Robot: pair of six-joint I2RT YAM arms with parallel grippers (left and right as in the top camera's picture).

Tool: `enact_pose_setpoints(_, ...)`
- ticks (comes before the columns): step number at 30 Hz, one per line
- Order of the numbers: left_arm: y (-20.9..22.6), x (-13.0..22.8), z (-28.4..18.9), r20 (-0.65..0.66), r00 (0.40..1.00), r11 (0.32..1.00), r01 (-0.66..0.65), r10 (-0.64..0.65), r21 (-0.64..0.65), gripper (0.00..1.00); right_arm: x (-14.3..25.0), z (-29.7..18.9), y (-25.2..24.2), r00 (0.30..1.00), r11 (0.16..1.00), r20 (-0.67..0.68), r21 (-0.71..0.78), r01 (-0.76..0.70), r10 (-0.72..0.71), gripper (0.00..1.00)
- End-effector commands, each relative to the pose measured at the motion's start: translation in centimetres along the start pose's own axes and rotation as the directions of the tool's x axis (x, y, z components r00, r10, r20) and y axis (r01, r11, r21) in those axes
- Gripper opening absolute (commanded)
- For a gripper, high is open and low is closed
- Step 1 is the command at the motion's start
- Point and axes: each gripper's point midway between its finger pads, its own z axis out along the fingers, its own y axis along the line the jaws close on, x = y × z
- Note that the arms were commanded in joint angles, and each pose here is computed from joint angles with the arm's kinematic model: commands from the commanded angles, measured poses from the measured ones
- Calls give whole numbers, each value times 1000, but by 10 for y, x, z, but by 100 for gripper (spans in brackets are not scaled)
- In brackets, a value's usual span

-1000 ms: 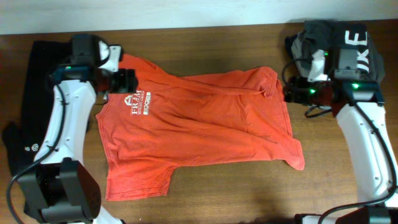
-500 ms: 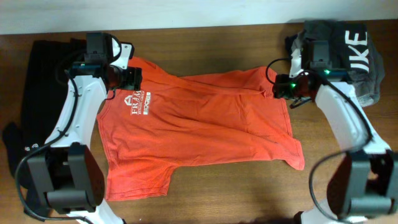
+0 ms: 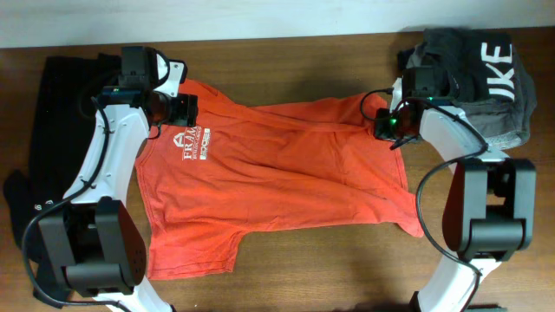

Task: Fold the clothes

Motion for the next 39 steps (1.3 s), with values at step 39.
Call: enact_pose_setpoints(39, 1, 4, -1, -22, 1000, 1000, -11, 11, 2, 74, 3, 36, 2, 998, 997, -13, 20, -69, 69, 12)
